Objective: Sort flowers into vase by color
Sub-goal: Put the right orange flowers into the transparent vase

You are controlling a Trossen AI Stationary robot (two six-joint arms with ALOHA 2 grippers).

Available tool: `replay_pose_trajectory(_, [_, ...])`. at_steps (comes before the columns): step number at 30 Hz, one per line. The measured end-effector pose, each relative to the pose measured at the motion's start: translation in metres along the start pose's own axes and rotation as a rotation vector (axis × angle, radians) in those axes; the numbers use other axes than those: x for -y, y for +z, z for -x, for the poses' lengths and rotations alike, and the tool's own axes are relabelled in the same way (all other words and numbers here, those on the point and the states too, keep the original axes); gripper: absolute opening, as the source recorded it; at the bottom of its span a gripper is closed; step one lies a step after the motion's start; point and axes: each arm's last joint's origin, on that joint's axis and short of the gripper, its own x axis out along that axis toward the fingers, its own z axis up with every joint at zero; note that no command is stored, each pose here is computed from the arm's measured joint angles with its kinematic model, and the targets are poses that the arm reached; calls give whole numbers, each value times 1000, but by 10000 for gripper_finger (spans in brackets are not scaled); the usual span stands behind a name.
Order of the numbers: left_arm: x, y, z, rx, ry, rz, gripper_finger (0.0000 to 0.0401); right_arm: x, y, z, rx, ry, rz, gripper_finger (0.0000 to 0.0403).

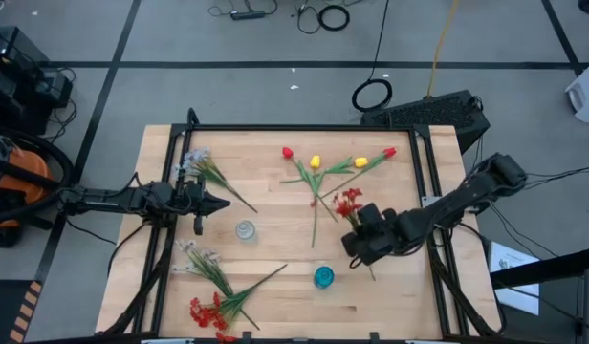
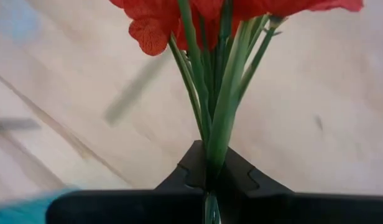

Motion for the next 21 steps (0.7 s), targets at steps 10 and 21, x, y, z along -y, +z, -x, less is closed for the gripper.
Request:
replay_pose_trajectory(10, [0,0,0,1,0,0,6,-9,28,35,321,229,50,4])
replay_pose_trajectory(21, [0,0,0,1,0,0,6,-18,40,44,424,287,195,4])
